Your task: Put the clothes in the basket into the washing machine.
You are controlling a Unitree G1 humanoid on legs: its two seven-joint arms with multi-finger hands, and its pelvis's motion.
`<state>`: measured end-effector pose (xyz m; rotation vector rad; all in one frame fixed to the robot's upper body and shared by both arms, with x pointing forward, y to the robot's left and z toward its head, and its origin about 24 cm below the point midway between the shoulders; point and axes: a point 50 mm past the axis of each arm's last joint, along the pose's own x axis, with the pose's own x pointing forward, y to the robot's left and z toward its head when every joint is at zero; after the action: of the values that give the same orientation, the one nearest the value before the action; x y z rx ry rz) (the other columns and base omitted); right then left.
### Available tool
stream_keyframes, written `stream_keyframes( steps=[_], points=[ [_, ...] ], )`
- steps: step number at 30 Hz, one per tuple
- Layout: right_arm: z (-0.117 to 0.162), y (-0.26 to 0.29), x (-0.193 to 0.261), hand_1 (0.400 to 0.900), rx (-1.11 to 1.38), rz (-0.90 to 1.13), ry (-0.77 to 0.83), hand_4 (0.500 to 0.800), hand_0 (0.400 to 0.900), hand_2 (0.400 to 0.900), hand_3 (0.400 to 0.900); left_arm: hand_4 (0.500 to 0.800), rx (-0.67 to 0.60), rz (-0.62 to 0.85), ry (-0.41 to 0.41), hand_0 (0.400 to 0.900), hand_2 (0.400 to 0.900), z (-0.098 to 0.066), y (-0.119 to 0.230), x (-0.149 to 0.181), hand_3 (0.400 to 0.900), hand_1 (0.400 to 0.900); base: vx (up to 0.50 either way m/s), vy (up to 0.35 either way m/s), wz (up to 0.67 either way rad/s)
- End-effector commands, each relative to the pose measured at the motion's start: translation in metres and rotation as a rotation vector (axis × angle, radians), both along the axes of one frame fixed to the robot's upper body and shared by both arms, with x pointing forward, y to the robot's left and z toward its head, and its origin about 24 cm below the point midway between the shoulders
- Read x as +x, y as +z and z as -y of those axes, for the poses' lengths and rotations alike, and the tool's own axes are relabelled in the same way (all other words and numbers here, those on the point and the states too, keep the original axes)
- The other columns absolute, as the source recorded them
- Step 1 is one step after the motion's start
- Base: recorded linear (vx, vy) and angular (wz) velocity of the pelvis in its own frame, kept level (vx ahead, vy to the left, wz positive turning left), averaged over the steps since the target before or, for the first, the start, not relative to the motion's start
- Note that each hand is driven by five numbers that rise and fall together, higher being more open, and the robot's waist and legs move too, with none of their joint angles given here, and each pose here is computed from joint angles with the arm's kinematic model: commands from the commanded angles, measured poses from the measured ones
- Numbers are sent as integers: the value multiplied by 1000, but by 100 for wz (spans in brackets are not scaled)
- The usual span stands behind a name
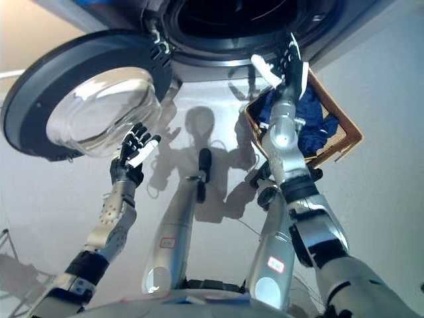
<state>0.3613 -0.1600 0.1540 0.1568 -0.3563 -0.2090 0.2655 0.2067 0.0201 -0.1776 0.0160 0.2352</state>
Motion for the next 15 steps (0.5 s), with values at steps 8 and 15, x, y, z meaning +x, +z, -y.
stream_keyframes(
  steps=[8,15],
  points=[
    [10,-144,-67,900,-8,-418,18,800,900,900,900,800,-38,-241,119,900,900,-22,-69,-40,900,900,150,21,-22],
    [53,-254,-147,900,-7,-980,-158,800,900,900,900,800,-61,-586,159,900,900,-25,-129,-86,900,900,174,16,-14]
  ],
)
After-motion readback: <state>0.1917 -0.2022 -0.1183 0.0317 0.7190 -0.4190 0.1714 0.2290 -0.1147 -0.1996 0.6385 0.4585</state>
